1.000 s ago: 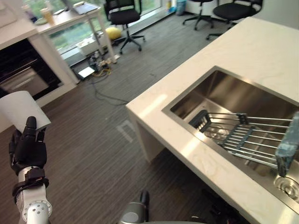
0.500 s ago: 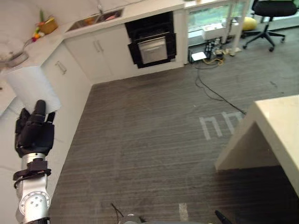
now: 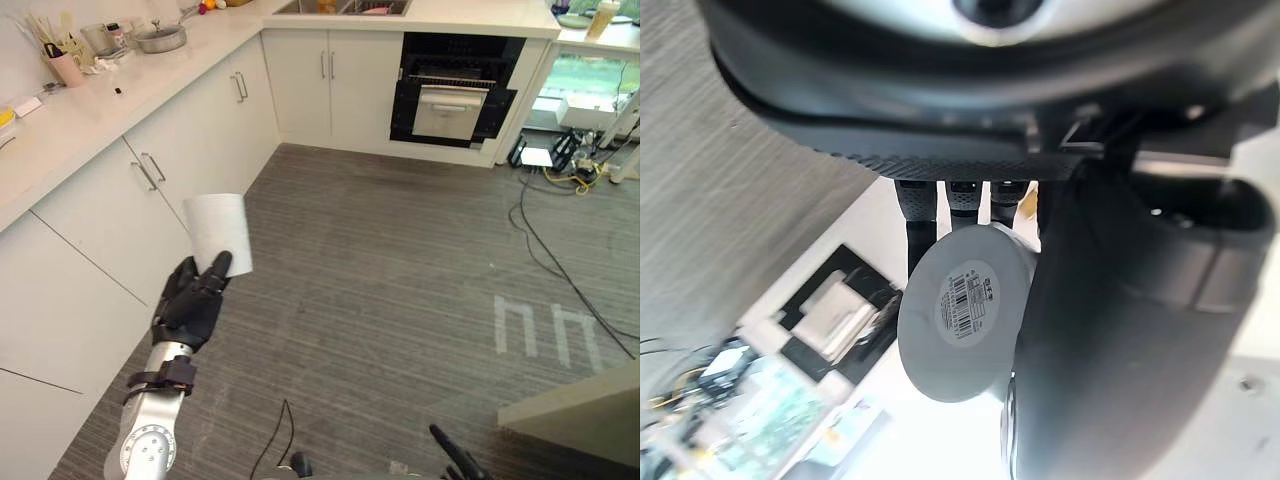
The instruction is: Walk over to the sink, pick up the cup, carry it to the dishwasher, place the cup inside the dishwasher, then close the dishwasher door
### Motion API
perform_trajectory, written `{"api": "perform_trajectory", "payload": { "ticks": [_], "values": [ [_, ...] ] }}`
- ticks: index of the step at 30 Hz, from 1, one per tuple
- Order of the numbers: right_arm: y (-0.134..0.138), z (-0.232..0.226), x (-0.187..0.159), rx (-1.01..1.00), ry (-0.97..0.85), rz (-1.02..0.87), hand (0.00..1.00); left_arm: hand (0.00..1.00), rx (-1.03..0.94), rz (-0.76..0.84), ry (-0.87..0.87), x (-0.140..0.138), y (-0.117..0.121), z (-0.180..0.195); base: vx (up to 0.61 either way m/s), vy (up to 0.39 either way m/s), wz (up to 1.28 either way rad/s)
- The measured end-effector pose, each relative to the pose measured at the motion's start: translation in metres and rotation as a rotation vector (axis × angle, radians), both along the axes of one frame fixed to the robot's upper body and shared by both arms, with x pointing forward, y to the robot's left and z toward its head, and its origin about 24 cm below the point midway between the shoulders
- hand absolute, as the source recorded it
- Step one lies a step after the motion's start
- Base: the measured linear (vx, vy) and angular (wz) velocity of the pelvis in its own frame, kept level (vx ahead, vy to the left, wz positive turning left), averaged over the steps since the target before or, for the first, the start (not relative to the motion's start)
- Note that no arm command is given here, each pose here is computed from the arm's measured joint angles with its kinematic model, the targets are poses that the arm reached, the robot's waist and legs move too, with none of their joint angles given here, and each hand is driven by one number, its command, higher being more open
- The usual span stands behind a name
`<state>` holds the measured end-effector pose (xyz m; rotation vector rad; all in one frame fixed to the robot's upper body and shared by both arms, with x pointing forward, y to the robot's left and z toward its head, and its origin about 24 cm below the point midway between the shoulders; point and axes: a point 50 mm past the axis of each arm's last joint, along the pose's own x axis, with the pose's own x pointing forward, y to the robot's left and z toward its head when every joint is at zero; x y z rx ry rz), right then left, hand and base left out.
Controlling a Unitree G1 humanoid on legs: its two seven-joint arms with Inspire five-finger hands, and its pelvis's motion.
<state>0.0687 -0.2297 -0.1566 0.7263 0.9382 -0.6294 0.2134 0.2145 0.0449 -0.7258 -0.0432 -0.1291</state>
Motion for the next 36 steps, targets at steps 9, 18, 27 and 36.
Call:
{"api": "perform_trajectory", "payload": {
  "ticks": [9,18,27,36],
  "values": [
    [0.011,-0.006,-0.011,0.065,0.105,0.159,1.0,0.0,0.037,0.079,0.066,0.025,0.002,-0.01,0.02,-0.019,-0.17],
    [0.011,-0.007,-0.022,0.083,0.091,0.137,1.0,0.0,0.088,0.125,0.045,0.022,0.008,-0.009,0.0,-0.004,-0.05],
    [0.009,-0.011,-0.08,0.103,0.149,-0.013,1.0,0.0,0.373,0.295,0.021,0.01,0.007,-0.012,0.0,0.017,-0.06],
    [0.017,-0.007,-0.065,0.019,0.02,-0.132,1.0,0.0,0.429,0.225,-0.022,0.015,-0.027,-0.01,0.22,0.081,0.46]
  ]
}}
